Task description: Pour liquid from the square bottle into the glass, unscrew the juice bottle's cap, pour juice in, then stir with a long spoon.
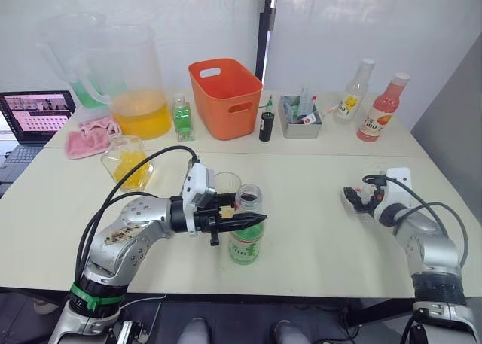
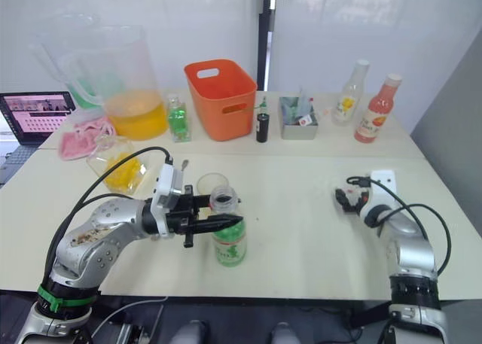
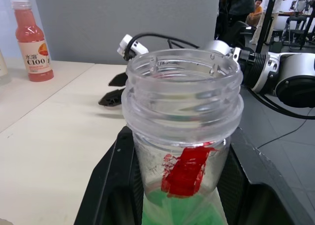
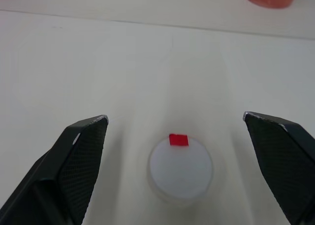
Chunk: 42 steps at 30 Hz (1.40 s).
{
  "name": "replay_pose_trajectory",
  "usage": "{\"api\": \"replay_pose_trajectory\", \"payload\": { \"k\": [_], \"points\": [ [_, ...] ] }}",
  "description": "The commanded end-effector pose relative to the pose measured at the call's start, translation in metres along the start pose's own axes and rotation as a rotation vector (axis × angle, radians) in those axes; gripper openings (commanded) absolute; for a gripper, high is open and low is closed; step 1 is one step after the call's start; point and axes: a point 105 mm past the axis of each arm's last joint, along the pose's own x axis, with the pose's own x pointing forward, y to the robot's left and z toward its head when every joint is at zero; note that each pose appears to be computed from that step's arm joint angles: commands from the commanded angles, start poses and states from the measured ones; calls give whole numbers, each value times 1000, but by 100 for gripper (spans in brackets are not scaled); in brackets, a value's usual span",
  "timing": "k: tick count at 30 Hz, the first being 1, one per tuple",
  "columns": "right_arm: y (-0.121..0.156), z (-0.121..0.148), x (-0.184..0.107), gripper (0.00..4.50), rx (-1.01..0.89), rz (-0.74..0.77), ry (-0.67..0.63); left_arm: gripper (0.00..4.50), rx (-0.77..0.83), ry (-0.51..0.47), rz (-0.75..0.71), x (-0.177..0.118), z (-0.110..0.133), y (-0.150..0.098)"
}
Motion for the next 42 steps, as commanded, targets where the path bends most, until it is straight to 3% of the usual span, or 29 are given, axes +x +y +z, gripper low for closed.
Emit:
{"api": "replay_pose_trajectory", "payload": {
  "k": [1, 11, 14, 18, 22, 26, 29, 33, 38, 42],
  "points": [
    [10, 56, -9, 450, -33, 92, -147, 140, -103, 59, -41, 3, -23, -10],
    [80, 107, -39, 450, -153, 567, -208, 140, -66, 21, 5, -7, -15, -7],
    [101, 112, -54, 450, -185, 712, -208, 140, -69, -41, -18, -16, 5, -9],
    [124, 129, -75, 450, -121, 877, -225, 140, -29, -40, -1, -32, 27, -5],
    [137, 136, -95, 450, -147, 1015, -222, 140, 3, -6, 44, -55, 44, 2],
    [144, 126, -111, 450, -191, 1138, -167, 140, 20, 44, 106, -88, 70, 9],
    [145, 123, -115, 450, -200, 1172, -153, 140, 13, 60, 120, -98, 79, 9],
    [153, 122, -115, 450, -171, 1211, -153, 140, 107, 175, 247, -126, 84, 27],
    [165, 118, -120, 450, -160, 1254, -148, 140, 213, 156, 443, -147, 93, 64],
    [169, 117, -123, 450, -153, 1253, -159, 140, 220, 166, 480, -156, 87, 80]
  ]
}}
